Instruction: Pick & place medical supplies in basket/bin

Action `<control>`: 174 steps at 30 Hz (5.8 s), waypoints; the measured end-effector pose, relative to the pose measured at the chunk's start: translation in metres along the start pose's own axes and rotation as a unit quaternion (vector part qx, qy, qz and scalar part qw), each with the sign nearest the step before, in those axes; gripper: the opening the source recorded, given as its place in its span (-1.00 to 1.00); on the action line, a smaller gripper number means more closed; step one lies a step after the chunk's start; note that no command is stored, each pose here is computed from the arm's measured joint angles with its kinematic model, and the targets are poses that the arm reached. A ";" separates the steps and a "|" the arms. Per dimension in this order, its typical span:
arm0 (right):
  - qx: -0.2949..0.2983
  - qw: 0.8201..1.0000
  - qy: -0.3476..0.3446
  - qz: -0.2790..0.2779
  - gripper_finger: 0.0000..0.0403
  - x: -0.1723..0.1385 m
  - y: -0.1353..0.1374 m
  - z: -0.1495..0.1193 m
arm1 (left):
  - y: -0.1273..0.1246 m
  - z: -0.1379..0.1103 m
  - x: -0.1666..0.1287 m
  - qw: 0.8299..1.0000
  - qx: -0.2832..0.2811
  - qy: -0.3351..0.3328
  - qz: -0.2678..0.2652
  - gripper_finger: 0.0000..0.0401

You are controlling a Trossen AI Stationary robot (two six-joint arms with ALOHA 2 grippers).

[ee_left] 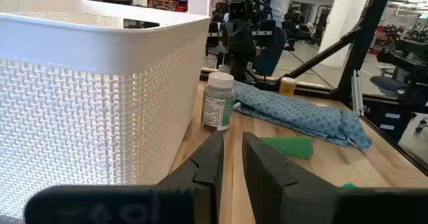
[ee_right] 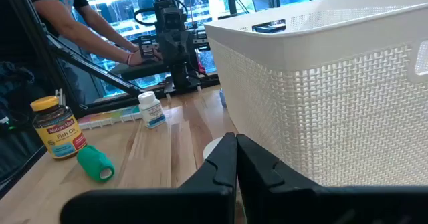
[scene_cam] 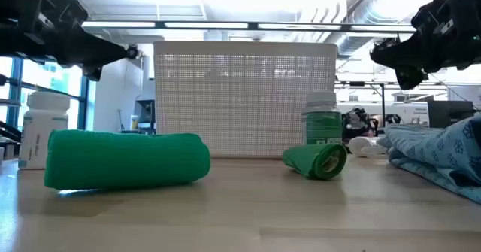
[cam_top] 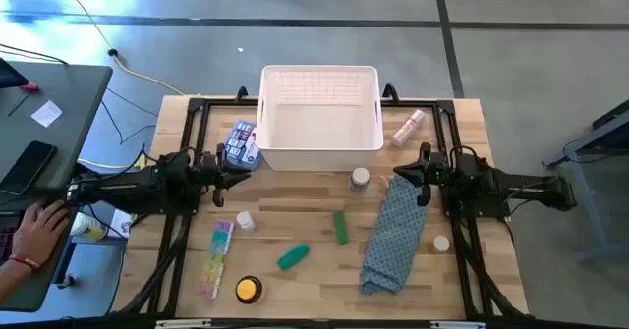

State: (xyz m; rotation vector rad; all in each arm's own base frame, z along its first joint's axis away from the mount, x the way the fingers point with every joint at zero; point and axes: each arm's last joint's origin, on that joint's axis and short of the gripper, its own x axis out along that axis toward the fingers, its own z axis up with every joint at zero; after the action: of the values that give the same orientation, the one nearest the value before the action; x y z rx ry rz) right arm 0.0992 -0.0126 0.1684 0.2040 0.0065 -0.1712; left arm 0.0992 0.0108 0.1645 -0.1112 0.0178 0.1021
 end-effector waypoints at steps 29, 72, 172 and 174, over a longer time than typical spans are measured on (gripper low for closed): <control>0.000 1.000 0.000 0.000 -1.00 0.000 0.000 0.000 | 0.000 0.000 0.000 1.000 0.000 0.000 0.000 -0.55; 0.000 1.000 0.000 0.000 -1.00 0.000 0.000 0.000 | 0.000 0.000 0.000 1.000 0.000 0.000 0.000 -0.55; 0.123 0.965 -0.228 -0.030 -1.00 0.072 0.054 0.269 | -0.024 0.252 0.046 0.970 -0.209 -0.127 0.014 -0.55; 0.115 0.964 -0.232 -0.059 -1.00 0.072 0.052 0.268 | -0.024 0.253 0.046 0.969 -0.207 -0.135 0.024 -0.55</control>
State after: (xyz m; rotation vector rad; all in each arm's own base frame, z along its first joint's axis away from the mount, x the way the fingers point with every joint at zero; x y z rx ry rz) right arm 0.1761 -0.0285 0.4399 0.3917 -0.4713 -0.3359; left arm 0.1504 0.0202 0.4171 -0.5148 -0.2739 0.1675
